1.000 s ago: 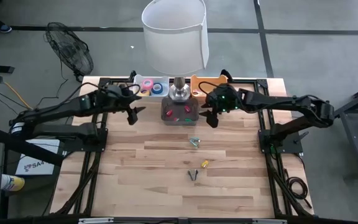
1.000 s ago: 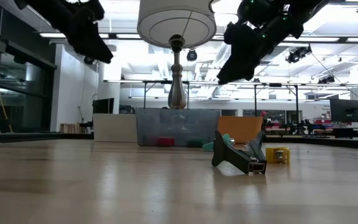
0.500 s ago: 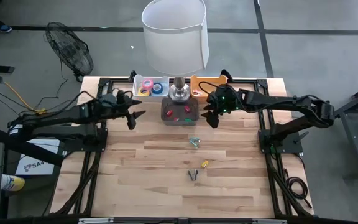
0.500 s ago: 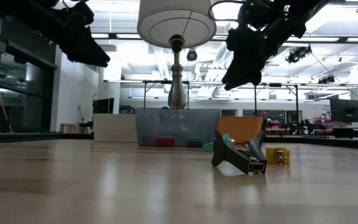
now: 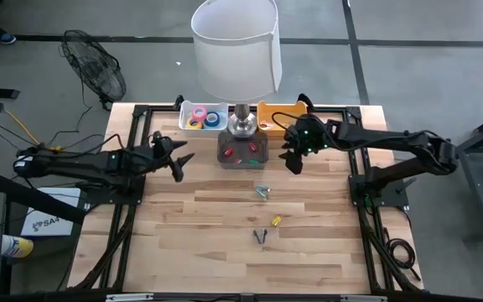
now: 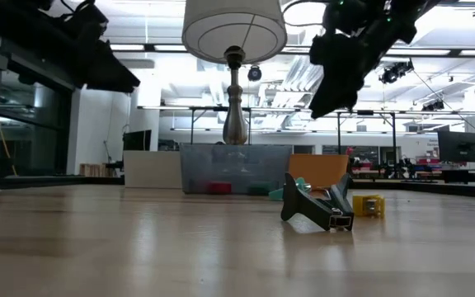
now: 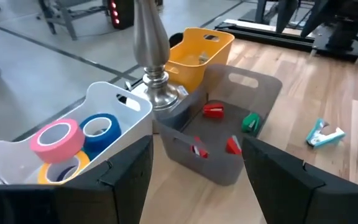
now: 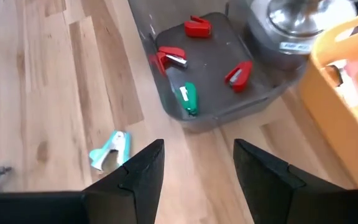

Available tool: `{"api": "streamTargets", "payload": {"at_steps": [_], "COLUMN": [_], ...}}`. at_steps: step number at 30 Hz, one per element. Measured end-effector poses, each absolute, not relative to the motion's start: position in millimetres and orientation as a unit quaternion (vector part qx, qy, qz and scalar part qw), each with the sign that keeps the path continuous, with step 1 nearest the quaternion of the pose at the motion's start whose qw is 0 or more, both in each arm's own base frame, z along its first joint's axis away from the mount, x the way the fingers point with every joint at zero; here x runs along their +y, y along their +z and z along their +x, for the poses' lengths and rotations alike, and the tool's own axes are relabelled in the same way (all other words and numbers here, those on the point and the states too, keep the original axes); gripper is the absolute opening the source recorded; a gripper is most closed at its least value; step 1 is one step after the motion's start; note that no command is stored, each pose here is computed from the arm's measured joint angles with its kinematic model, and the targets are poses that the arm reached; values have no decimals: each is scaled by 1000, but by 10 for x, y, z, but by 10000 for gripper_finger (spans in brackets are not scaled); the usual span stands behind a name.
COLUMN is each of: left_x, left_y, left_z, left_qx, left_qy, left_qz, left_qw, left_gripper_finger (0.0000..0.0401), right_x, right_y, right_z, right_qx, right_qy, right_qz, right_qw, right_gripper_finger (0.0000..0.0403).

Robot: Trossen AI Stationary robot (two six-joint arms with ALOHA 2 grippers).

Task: Pick and place Stapler, Stapler remover, tape
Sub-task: Put the blue staple remover into the yellow bin

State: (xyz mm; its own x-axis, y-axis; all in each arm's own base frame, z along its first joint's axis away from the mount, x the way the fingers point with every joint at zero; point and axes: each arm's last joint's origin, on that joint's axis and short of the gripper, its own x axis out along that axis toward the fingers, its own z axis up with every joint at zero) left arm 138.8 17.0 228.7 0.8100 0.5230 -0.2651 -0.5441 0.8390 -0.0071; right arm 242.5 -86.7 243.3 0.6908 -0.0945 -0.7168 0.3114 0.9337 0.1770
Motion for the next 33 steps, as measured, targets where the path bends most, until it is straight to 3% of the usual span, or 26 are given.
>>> {"api": "streamTargets", "payload": {"at_steps": [18, 33], "left_x": [98, 62], "left_y": [1984, 1785], "left_z": [1087, 938], "left_qx": [78, -46], "left_qy": [295, 194], "left_qz": [-47, -16], "left_qw": [951, 980], "left_gripper_finger": [241, 241], "right_x": [-811, -811], "right_y": [2596, 2595], "right_z": [2200, 2201], "right_qx": [389, 389], "right_qy": [-135, -135], "right_qz": [79, 79], "right_qw": [908, 908], "right_gripper_finger": [184, 184]}}
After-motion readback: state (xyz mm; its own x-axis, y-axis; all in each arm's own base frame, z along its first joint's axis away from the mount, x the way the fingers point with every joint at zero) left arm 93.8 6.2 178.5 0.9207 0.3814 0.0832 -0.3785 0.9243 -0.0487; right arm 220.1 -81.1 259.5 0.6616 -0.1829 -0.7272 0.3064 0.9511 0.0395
